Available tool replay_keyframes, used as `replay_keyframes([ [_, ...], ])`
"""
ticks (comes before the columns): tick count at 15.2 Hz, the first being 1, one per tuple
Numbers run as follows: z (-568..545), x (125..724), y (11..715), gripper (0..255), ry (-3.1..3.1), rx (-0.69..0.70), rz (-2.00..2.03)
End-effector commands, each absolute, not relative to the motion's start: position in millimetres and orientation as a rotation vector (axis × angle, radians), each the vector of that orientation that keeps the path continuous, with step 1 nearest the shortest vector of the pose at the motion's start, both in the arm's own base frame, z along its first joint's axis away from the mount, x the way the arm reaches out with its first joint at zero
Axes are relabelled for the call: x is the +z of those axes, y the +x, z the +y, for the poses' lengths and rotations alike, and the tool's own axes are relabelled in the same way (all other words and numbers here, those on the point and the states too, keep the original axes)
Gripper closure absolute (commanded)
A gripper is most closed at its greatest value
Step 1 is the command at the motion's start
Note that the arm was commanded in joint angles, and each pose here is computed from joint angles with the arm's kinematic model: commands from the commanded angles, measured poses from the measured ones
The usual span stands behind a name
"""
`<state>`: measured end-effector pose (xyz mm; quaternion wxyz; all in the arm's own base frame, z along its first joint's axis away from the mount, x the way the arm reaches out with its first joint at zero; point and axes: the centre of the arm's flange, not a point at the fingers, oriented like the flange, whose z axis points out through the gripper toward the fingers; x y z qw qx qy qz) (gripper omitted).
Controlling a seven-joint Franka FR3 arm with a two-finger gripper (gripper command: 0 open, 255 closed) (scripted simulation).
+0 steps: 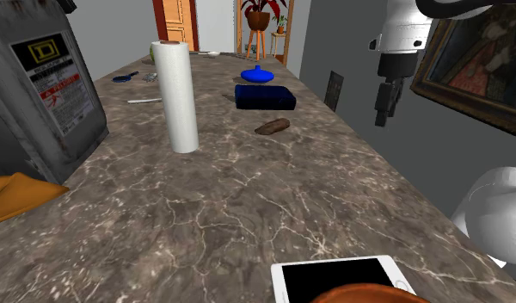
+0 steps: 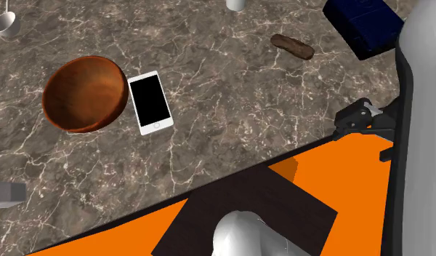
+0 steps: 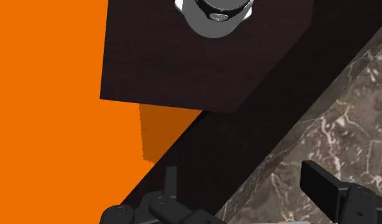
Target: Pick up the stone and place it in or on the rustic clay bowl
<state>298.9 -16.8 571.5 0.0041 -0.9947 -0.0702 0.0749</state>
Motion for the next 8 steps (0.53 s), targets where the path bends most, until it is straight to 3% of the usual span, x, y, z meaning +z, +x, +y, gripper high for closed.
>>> replay_keyframes([
  [1, -17, 572, 299, 0, -3.117, 0.235, -0.220],
  [8, 26, 572, 385, 0, -3.016, 0.269, -0.804],
])
